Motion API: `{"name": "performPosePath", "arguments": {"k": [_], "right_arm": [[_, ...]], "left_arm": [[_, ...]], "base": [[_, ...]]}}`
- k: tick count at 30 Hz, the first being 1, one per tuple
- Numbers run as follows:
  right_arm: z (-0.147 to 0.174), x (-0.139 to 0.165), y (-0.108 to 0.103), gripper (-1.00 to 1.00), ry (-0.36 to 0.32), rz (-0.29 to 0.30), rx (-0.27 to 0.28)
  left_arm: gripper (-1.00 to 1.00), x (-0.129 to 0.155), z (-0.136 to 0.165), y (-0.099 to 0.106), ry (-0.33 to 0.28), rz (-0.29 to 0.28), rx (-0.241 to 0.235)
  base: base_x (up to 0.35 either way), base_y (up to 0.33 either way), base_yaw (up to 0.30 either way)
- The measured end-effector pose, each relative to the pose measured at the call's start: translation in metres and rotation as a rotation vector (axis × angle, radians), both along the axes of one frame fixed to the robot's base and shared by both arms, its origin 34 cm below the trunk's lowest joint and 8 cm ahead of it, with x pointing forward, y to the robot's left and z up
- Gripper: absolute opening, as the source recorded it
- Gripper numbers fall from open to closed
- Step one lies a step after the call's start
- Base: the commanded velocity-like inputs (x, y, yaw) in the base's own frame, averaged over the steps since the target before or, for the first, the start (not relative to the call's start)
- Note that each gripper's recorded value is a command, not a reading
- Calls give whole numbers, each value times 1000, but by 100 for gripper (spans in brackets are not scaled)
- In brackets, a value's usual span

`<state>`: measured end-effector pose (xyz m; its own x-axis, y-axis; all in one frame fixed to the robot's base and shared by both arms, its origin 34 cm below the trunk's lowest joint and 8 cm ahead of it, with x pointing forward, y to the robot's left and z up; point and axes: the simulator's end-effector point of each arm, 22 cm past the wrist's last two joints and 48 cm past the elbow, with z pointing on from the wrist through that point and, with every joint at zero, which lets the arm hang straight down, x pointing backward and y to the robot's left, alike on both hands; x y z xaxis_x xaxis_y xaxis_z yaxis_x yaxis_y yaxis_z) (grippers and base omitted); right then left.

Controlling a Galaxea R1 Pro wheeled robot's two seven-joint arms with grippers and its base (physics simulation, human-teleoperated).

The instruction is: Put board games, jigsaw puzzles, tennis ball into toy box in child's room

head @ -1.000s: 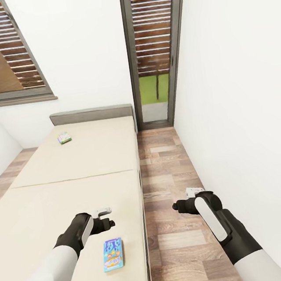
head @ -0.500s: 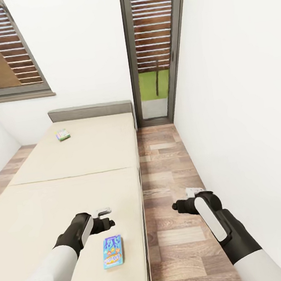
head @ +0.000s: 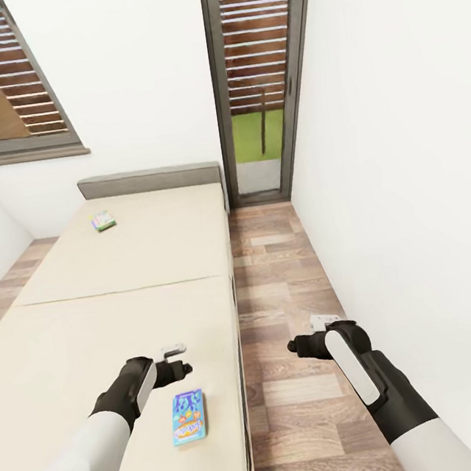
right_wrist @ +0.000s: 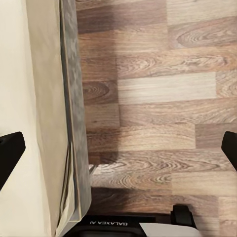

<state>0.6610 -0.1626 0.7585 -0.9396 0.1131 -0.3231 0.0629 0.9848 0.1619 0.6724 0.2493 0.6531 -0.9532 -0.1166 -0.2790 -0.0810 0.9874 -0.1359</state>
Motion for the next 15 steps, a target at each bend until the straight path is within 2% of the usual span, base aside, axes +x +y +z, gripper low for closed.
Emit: {"name": "performPosePath", "arguments": {"k": [15], "right_arm": [[-13,-4,-1,100,22,0,-5]], "left_arm": [[100,12,-7,4,-65,3,13]], "base": [[0,0,0]]}}
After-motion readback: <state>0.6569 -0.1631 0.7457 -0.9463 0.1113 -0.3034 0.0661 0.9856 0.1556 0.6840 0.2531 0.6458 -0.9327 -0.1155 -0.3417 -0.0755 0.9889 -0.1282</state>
